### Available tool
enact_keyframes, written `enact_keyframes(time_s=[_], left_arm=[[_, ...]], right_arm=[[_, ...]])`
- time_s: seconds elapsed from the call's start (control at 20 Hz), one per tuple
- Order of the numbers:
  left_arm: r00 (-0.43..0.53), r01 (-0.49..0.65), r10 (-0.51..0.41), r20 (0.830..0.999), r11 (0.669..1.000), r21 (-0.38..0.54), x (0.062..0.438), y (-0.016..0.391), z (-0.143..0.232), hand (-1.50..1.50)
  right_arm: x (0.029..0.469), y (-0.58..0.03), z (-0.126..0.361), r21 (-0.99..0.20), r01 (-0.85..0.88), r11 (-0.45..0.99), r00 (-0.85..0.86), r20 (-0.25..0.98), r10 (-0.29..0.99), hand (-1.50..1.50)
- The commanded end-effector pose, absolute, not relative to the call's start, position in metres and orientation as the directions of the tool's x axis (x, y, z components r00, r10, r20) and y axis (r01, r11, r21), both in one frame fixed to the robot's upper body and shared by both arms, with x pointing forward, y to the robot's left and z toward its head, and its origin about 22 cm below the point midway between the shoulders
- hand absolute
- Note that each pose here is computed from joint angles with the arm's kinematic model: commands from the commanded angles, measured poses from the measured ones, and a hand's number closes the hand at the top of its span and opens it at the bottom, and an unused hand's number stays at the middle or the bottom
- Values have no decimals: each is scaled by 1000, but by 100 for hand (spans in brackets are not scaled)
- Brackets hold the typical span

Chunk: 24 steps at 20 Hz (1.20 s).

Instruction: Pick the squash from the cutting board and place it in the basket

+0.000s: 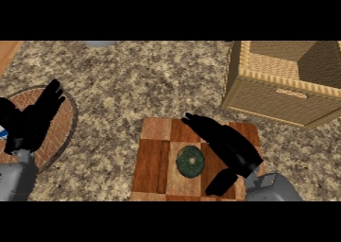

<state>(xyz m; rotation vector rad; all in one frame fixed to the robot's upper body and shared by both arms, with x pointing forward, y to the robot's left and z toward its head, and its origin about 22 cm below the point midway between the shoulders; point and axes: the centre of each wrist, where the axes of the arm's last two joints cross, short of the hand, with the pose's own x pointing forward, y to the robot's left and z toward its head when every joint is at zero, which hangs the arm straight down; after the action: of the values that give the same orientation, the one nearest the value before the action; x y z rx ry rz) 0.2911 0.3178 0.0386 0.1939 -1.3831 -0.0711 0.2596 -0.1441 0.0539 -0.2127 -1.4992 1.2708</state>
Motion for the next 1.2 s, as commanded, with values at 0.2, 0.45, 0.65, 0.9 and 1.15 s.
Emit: enact_keyframes(time_s=[0.2,0.45,0.65,0.9,1.15], left_arm=[[197,-44,-155,968,985,167,297,324,31,0],[190,-61,-168,967,981,182,291,338,38,0],[190,-59,-162,968,983,176,292,307,32,0],[168,-54,-151,974,985,162,307,295,30,0],[193,-70,-175,965,979,191,287,317,35,0]], right_arm=[[249,-129,43,-813,-458,359,-401,549,733,-150],[250,-123,6,-829,-446,338,-393,520,758,-150],[264,-126,-2,-836,-440,329,-386,507,771,-150],[262,-111,7,-881,-435,188,-470,400,786,150],[252,-108,-2,-879,-433,198,-467,406,785,150]])
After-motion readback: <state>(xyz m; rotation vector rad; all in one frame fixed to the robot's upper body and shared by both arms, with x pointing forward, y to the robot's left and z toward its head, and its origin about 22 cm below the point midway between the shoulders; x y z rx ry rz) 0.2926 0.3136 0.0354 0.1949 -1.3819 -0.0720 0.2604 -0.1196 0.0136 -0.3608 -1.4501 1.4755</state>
